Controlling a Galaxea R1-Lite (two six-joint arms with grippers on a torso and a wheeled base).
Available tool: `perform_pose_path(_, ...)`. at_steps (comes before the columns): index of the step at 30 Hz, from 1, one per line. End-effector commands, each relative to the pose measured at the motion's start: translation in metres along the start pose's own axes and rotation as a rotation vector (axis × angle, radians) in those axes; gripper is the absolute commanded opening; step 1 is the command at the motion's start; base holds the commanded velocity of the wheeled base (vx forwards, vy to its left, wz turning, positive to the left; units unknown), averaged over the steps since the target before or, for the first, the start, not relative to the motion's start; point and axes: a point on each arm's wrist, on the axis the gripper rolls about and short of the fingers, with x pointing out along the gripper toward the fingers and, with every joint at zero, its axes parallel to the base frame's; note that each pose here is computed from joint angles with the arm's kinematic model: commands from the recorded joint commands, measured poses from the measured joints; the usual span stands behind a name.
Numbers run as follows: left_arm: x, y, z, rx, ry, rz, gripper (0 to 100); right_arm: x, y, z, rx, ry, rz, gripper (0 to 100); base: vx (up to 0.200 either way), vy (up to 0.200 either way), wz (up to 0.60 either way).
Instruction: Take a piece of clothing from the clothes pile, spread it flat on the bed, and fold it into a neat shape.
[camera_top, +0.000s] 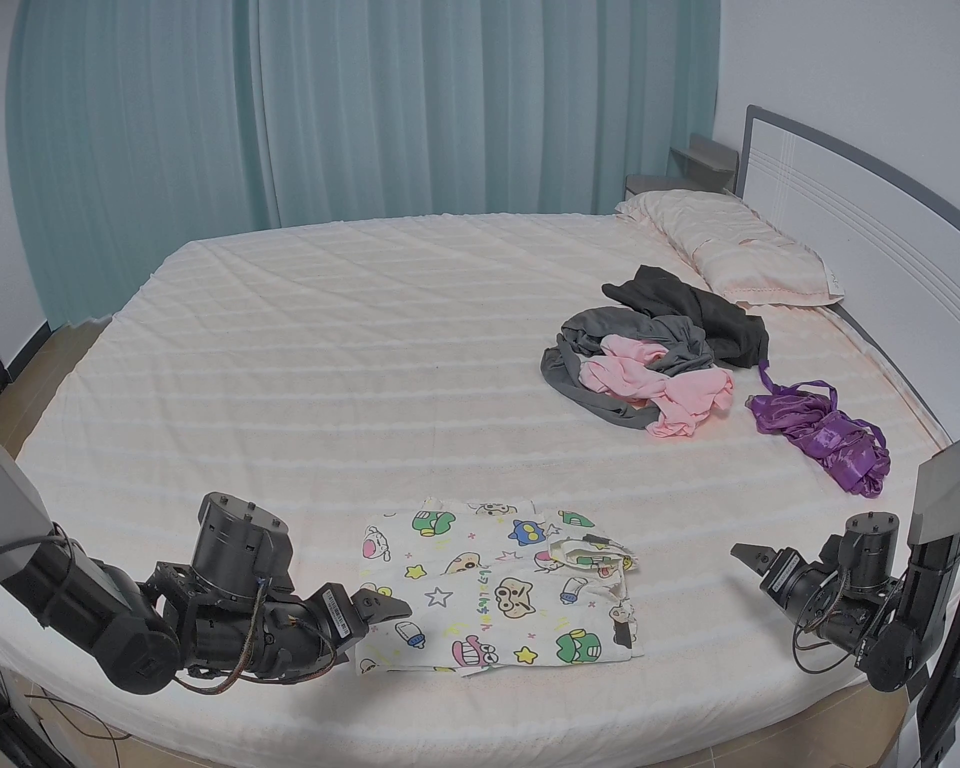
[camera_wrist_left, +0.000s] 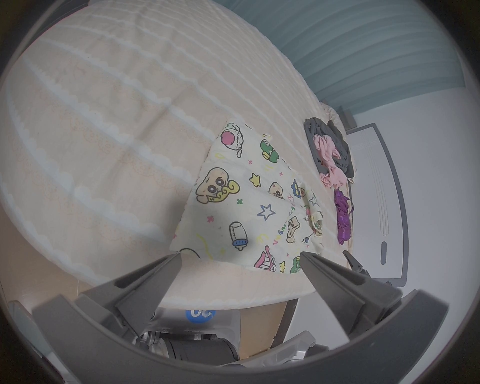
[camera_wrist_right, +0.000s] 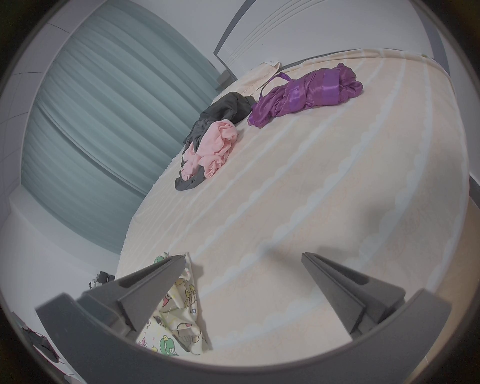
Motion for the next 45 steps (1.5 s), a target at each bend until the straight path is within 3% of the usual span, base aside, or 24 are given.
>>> perform_pose_path(1,-0.003,0.002,0.0,-0.001,-0.008,-0.011,100,-0.003,0.003,-0.009,-0.013,0.03,0.006,100,0.0,0.0,0.0)
perform_pose_path(7,-0.005,0.013,-0.006,0.052,-0.041,-0.059,100,-0.003,0.004,-0.009,-0.011,0.037,0.014,100,0.0,0.0,0.0)
perform_pose_path(10,-0.001,0.018,0.0,0.036,-0.062,-0.053,100,-0.005,0.008,-0.01,-0.019,0.033,0.029,100,0.0,0.2,0.0)
perform_pose_path(16,0.004,0.022,0.004,0.022,-0.066,-0.033,100,-0.01,0.039,-0.003,-0.05,-0.013,0.199,100,0.0,0.2,0.0)
perform_pose_path(22,0.005,0.023,0.004,0.018,-0.066,-0.034,100,0.0,0.076,-0.013,-0.14,-0.01,0.351,100,0.0,0.0,0.0)
perform_pose_path(27,0.005,0.022,0.006,0.002,-0.072,-0.036,100,0.009,0.097,-0.027,-0.166,0.027,0.424,100,0.0,0.0,0.0)
perform_pose_path(35,0.005,0.021,0.008,-0.041,-0.073,-0.046,100,0.018,0.122,-0.039,-0.19,0.086,0.462,100,0.0,0.0,0.0)
perform_pose_path(36,0.005,0.021,0.007,-0.039,-0.073,-0.05,100,0.019,0.124,-0.051,-0.2,0.15,0.46,100,0.0,0.0,0.0)
perform_pose_path(45,0.007,0.021,0.006,-0.036,-0.067,-0.046,100,0.031,0.125,-0.072,-0.136,0.241,0.436,100,0.0,0.0,0.0)
